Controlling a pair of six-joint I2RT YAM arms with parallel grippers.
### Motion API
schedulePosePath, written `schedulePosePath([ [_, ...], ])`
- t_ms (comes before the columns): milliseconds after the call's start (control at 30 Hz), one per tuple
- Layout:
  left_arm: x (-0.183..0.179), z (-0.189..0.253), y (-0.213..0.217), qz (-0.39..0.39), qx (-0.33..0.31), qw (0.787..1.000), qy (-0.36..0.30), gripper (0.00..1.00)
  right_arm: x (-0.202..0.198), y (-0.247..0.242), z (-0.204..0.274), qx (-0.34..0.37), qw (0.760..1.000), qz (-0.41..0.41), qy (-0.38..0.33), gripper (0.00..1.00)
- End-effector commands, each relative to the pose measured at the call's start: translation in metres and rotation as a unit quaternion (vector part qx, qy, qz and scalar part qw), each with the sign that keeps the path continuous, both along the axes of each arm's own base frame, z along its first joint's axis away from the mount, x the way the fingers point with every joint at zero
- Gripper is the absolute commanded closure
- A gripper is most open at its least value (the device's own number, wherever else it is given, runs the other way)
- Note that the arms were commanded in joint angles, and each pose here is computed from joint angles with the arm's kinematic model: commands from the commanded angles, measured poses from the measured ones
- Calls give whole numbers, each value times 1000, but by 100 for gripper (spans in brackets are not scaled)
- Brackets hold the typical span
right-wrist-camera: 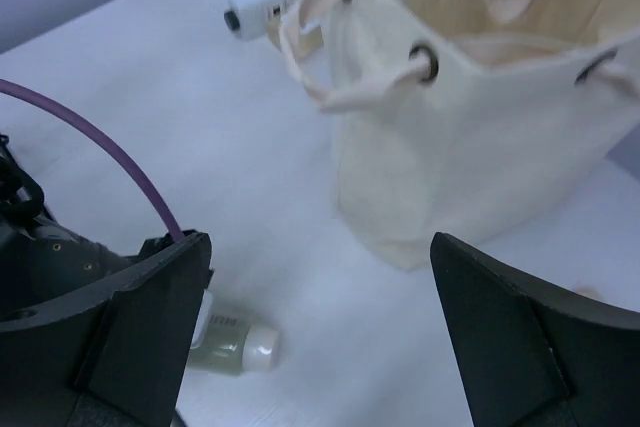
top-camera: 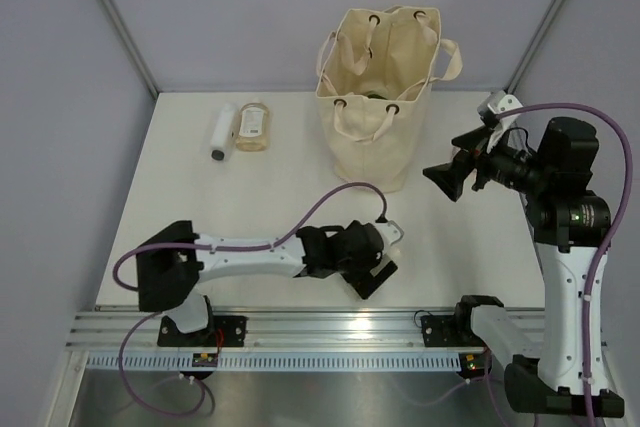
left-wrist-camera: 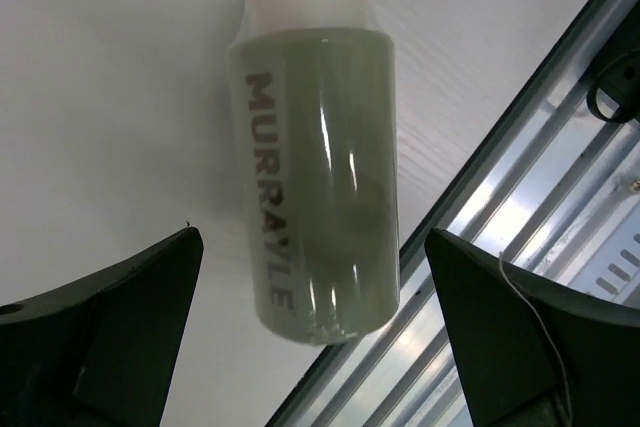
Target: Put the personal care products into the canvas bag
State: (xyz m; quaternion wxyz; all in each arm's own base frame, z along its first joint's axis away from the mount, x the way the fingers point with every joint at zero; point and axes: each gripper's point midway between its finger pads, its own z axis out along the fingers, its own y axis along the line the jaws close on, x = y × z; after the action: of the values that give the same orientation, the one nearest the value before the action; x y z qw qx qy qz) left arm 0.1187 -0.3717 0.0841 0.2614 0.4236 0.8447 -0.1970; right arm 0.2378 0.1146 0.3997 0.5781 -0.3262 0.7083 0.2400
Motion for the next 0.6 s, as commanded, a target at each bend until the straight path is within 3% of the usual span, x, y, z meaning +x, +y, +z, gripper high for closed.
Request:
schedulePosePath([
  [0,9,-15,-17,19,52,998,-27,1,-5,-12,-66,6,996,-15,83,0],
  [200,11,-47,-28,39,106,993,-42,3,-16,-31,-105,27,991,-65,112,1],
  [333,20,-65,-21,71,126,988,-59,12,-10,-40,-111,49,989,-80,112,1],
  [467,22,-69,-17,74,114,989,-67,32,-9,-43,-117,79,986,-78,121,0],
  [567,19,-62,-18,64,98,991,-65,64,-10,-46,-126,90,985,-78,124,0],
])
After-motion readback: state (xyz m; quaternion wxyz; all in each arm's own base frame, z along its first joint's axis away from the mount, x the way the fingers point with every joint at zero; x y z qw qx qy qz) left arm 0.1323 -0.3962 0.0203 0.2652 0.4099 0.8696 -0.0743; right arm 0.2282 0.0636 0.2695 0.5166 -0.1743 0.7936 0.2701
